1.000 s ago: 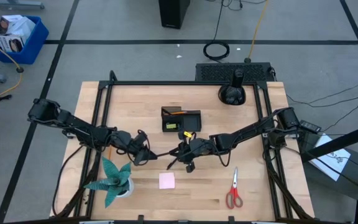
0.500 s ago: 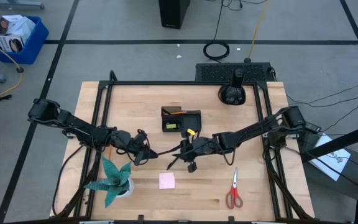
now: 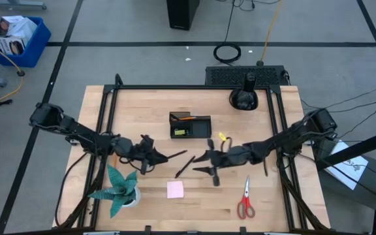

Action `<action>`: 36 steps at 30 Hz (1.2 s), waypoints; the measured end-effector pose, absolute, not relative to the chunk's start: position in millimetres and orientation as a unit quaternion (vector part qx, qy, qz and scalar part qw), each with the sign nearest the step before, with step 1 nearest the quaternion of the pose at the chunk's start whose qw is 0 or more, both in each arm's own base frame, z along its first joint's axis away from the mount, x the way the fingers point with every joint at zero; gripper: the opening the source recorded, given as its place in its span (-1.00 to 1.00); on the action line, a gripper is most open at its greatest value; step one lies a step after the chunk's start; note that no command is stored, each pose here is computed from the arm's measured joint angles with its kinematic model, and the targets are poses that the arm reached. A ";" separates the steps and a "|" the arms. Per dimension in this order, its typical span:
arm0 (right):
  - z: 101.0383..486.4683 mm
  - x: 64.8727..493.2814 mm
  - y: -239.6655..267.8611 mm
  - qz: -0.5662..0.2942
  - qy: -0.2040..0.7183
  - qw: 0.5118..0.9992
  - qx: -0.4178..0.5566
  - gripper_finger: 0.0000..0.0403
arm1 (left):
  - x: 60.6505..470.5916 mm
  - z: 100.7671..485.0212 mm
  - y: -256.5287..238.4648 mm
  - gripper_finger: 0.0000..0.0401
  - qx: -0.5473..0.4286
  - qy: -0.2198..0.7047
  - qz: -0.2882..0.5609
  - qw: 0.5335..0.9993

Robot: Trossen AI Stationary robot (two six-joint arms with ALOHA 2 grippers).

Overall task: Pick and place office supplies into organizer
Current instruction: Put the black pen into the black desk organizer

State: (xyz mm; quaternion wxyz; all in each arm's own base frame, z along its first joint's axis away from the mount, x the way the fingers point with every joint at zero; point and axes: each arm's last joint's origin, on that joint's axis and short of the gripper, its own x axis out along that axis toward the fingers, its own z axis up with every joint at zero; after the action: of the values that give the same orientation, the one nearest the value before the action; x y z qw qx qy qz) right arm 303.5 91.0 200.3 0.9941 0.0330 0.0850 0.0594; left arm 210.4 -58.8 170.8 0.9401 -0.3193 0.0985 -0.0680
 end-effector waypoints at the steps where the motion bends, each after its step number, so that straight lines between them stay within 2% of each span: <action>1: 196.0 297.1 89.5 0.061 0.057 0.995 0.046 -0.40 | 210.1 173.2 -60.7 -0.86 -0.314 0.086 -0.071 0.943; 6: 186.9 264.8 78.6 0.067 -0.080 0.991 0.090 -0.38 | 209.0 180.2 -65.5 -0.87 -0.294 0.043 -0.066 0.953; 10: 189.9 254.4 73.6 0.066 -0.131 0.985 0.095 -0.37 | 209.2 184.8 -64.6 -0.85 -0.293 0.015 -0.053 0.955; 17: 191.2 263.0 69.7 0.054 -0.114 0.987 0.097 -0.36 | 213.1 193.6 -63.9 -0.86 -0.278 -0.011 -0.048 0.959; 24: 192.3 265.7 60.1 0.040 -0.118 0.986 0.112 -0.08 | 216.2 199.6 -65.3 -0.83 -0.272 -0.020 -0.051 0.961; 30: 187.9 275.3 46.9 -0.008 -0.095 0.983 0.155 0.16 | 216.7 200.3 -65.6 -0.83 -0.270 -0.021 -0.053 0.961; 36: 188.1 306.6 46.3 0.008 -0.099 0.984 0.149 0.22 | 217.0 199.5 -64.5 -0.83 -0.271 -0.017 -0.049 0.961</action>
State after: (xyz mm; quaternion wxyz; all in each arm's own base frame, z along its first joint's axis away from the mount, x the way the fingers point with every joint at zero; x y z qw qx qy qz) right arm 306.6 46.3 188.1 0.9839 0.1488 -0.0993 0.0076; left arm 217.0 -64.5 199.5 0.9611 -0.2711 -0.0174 -0.0490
